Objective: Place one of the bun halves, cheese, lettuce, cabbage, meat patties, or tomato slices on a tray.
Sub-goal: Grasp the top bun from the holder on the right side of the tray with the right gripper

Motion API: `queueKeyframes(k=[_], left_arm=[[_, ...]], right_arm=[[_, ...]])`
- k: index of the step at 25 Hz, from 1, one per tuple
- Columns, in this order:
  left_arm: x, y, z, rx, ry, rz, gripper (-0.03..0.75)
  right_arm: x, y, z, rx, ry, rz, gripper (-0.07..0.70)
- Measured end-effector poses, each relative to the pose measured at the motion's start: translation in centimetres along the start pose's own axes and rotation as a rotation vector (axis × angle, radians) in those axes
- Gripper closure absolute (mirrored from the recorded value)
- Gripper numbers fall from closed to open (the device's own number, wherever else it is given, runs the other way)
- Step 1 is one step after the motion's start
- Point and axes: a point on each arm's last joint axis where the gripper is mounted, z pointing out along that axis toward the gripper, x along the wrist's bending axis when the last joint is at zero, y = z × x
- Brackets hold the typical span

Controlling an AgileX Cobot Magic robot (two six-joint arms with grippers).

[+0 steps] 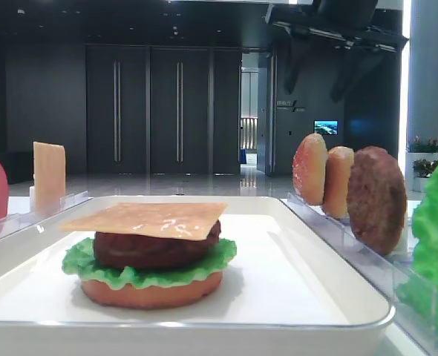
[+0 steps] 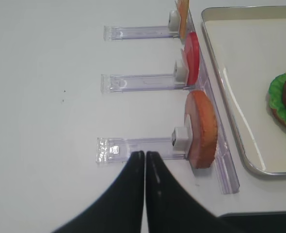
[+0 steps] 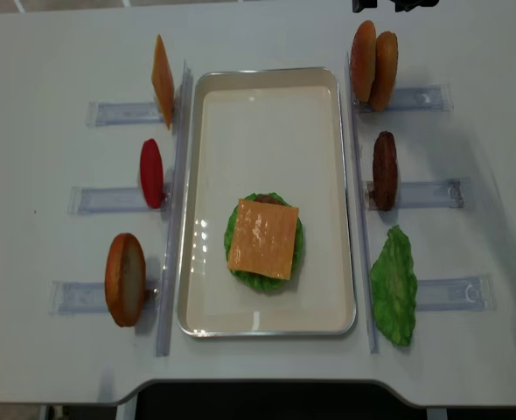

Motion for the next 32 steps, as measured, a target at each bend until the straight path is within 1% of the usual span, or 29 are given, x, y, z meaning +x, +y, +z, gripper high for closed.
queueKeyframes(k=[11, 22, 32], left_arm=[[0.0, 0.0, 0.0, 0.0, 0.0, 0.0, 0.716], [0.0, 0.0, 0.0, 0.0, 0.0, 0.0, 0.716], [0.0, 0.0, 0.0, 0.0, 0.0, 0.0, 0.716]], right_arm=[[0.4, 0.0, 1.6, -0.016, 0.008, -0.004, 0.174], [0.1, -0.7, 4.0, 0.032, -0.003, 0.0, 0.174], [0.0, -1.1, 5.2, 0.059, -0.009, 0.001, 0.174]])
